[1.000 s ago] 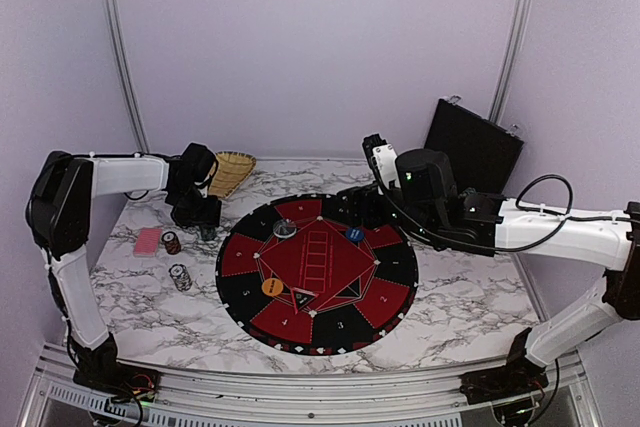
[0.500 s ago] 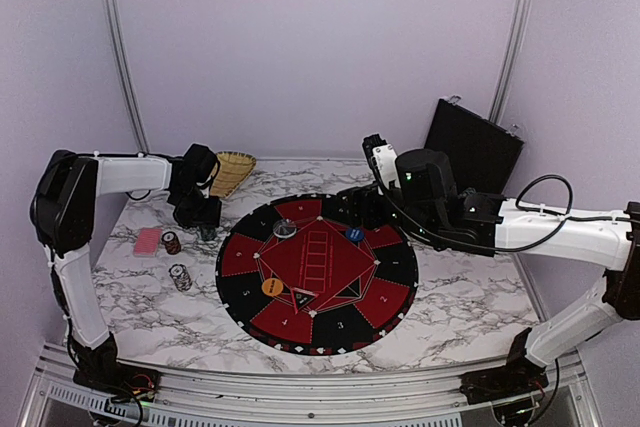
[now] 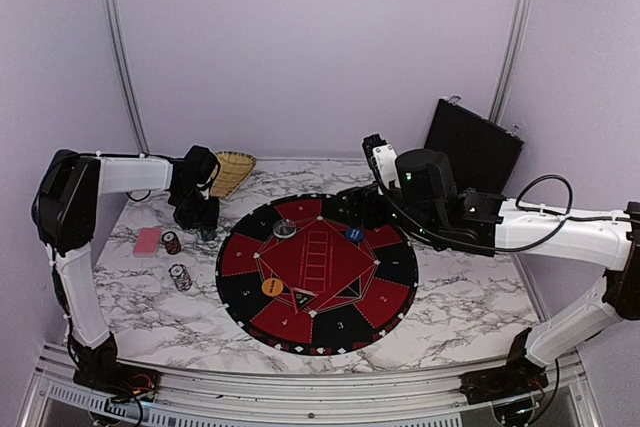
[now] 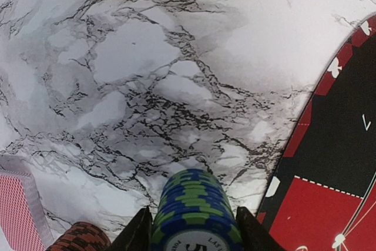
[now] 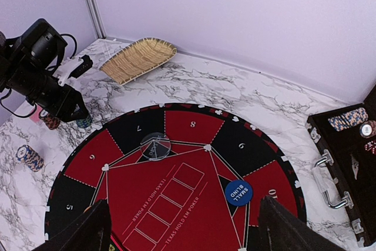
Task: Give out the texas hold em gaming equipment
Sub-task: Pick up the pile of poker chips from the pile of poker chips.
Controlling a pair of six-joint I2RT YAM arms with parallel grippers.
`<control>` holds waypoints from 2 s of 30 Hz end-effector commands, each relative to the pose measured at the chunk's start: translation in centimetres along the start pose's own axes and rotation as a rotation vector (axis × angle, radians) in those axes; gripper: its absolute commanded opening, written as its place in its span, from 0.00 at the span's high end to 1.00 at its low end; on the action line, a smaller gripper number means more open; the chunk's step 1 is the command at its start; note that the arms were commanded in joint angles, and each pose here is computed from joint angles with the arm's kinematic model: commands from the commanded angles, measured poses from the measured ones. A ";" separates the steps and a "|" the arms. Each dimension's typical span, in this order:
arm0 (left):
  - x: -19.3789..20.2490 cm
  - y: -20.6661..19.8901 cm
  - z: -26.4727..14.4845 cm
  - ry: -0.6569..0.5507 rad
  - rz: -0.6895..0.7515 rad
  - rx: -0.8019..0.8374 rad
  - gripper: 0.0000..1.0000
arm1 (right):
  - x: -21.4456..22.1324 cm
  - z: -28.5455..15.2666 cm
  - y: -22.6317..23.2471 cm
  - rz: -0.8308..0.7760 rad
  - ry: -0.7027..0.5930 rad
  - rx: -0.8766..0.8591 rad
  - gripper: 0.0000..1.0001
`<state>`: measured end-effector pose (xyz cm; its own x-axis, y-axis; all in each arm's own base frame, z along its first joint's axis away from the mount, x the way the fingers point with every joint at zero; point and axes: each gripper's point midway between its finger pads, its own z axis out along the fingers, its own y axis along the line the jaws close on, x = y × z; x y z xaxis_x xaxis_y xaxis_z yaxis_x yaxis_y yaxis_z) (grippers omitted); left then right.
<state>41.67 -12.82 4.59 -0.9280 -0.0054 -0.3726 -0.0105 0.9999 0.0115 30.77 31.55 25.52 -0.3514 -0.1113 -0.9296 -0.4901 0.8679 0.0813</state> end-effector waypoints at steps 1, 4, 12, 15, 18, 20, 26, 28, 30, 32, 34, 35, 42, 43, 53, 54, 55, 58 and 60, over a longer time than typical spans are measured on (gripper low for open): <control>-0.3 0.7 0.0 0.007 -0.002 -0.029 0.53 | -0.2 0.0 -0.2 -0.002 0.001 0.006 0.16; -0.3 0.7 0.1 0.008 -0.002 -0.029 0.54 | -0.2 0.0 -0.2 -0.003 0.000 0.005 0.16; -0.4 0.6 0.0 0.007 0.000 -0.026 0.58 | -0.2 0.1 -0.2 -0.004 0.006 0.007 0.16; -0.5 0.6 -0.1 0.005 0.000 -0.025 0.59 | -0.2 0.1 -0.2 -0.003 0.008 0.007 0.16; -0.5 0.5 -0.2 0.006 0.002 -0.022 0.59 | -0.2 0.1 -0.2 -0.003 0.008 0.008 0.16; -0.6 0.5 -0.2 0.007 0.005 -0.022 0.59 | -0.2 0.1 -0.2 -0.003 0.009 0.008 0.16; -0.6 0.4 -0.2 0.008 0.004 -0.015 0.60 | 0.1 0.3 -0.2 -0.003 0.017 0.009 0.16; -0.7 0.3 -0.3 0.008 0.006 -0.013 0.60 | 0.0 0.2 -0.2 -0.003 0.016 0.009 0.16; -0.7 0.3 -0.3 0.008 0.008 -0.013 0.61 | 0.1 0.2 -0.2 -0.004 0.017 0.011 0.16; -0.9 0.3 -0.5 0.005 0.009 -0.013 0.61 | 0.0 0.2 -0.2 -0.002 0.014 0.011 0.16; -0.9 0.3 -0.6 0.005 0.010 -0.012 0.61 | 0.1 0.3 -0.2 -0.002 0.017 0.009 0.16; -0.9 0.3 -0.6 0.006 0.012 -0.011 0.61 | 0.1 0.2 -0.2 0.000 0.016 0.009 0.16; -1.0 0.3 -0.8 0.005 0.014 -0.013 0.62 | 0.2 0.3 -0.2 0.002 0.018 0.008 0.16; -0.9 0.3 -0.8 0.007 0.014 -0.014 0.62 | 0.2 0.2 -0.2 0.003 0.017 0.008 0.16; -1.2 0.3 -1.0 0.004 0.016 -0.013 0.63 | 0.4 0.3 -0.2 0.001 0.022 0.009 0.16; -1.2 0.3 -1.0 0.004 0.015 -0.010 0.63 | 0.4 0.3 -0.2 0.003 0.022 0.010 0.16; -1.3 0.2 -1.1 0.004 0.018 -0.010 0.63 | 0.5 0.3 -0.2 0.001 0.024 0.010 0.16; -1.3 0.1 -1.2 0.004 0.020 -0.008 0.63 | 0.5 0.4 -0.2 0.005 0.024 0.011 0.16; -1.3 0.1 -1.3 0.005 0.023 -0.009 0.63 | 0.5 0.3 -0.3 0.007 0.022 0.011 0.16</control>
<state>42.03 -12.72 5.32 -0.9319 0.0048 -0.3626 -0.0041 0.9997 0.0240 30.71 31.46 24.74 -0.3680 -0.1322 -0.9204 -0.4881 0.8700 0.0702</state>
